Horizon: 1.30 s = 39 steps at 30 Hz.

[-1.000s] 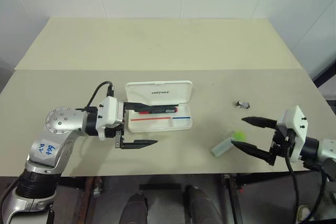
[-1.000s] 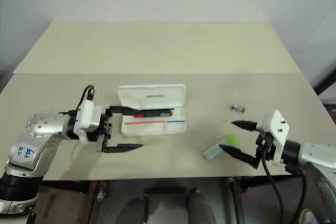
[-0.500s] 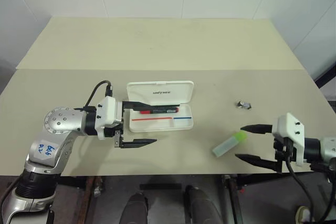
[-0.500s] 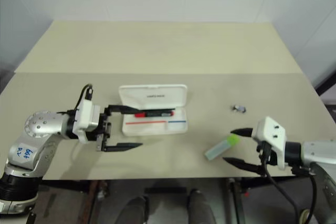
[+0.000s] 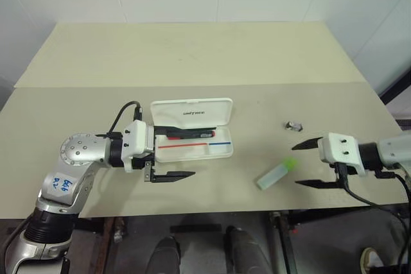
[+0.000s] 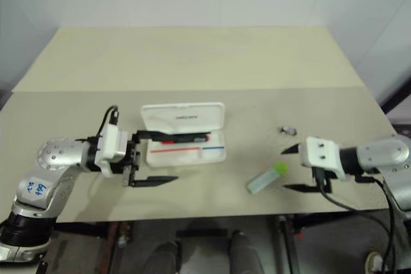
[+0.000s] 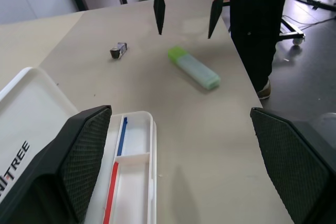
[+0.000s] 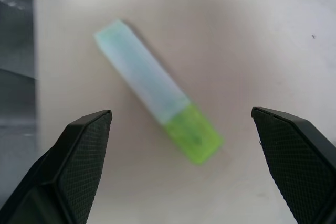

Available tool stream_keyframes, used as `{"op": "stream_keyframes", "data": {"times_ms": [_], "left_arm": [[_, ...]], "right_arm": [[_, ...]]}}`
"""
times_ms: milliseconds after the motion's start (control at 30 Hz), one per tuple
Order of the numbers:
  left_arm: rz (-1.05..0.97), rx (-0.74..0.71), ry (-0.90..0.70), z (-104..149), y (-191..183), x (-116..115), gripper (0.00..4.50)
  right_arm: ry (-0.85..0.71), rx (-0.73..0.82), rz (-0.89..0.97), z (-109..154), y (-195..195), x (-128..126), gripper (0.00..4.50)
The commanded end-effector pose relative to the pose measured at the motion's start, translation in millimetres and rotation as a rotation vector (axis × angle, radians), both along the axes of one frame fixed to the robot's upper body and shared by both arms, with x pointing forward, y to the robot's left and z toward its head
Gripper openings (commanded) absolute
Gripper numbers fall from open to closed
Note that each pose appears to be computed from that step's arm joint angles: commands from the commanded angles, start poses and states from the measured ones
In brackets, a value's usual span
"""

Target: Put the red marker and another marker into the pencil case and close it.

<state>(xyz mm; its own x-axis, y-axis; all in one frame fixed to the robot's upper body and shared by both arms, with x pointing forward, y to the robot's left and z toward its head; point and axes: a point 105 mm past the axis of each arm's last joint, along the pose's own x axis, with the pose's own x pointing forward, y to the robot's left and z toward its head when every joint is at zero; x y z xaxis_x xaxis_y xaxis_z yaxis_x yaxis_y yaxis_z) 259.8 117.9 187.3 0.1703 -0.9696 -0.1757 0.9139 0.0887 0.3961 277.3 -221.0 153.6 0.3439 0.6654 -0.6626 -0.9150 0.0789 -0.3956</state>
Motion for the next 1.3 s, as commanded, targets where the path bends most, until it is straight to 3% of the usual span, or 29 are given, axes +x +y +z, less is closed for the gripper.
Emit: {"op": "stream_keyframes", "data": {"times_ms": [33,800,900,1200,1300], "left_arm": [[-0.001,-0.003,-0.037,6.3,-0.9,-1.9,4.45],[0.024,0.007,-0.068,12.8,0.6,-2.2,4.45],[0.024,0.006,-0.074,13.7,-0.1,-1.4,4.5],[0.027,0.009,-0.085,14.7,-0.6,-0.3,4.5],[0.026,0.009,-0.087,14.7,-1.0,0.1,4.5]], "right_arm": [[-0.003,-0.016,0.04,-0.7,1.5,7.4,4.5],[0.076,-0.208,0.217,-41.1,-2.1,43.9,4.5],[0.088,-0.248,0.242,-48.0,-4.8,45.1,3.86],[0.11,-0.241,0.302,-51.6,-0.6,42.7,1.14],[0.103,-0.234,0.297,-51.1,-0.2,43.7,1.12]]}}
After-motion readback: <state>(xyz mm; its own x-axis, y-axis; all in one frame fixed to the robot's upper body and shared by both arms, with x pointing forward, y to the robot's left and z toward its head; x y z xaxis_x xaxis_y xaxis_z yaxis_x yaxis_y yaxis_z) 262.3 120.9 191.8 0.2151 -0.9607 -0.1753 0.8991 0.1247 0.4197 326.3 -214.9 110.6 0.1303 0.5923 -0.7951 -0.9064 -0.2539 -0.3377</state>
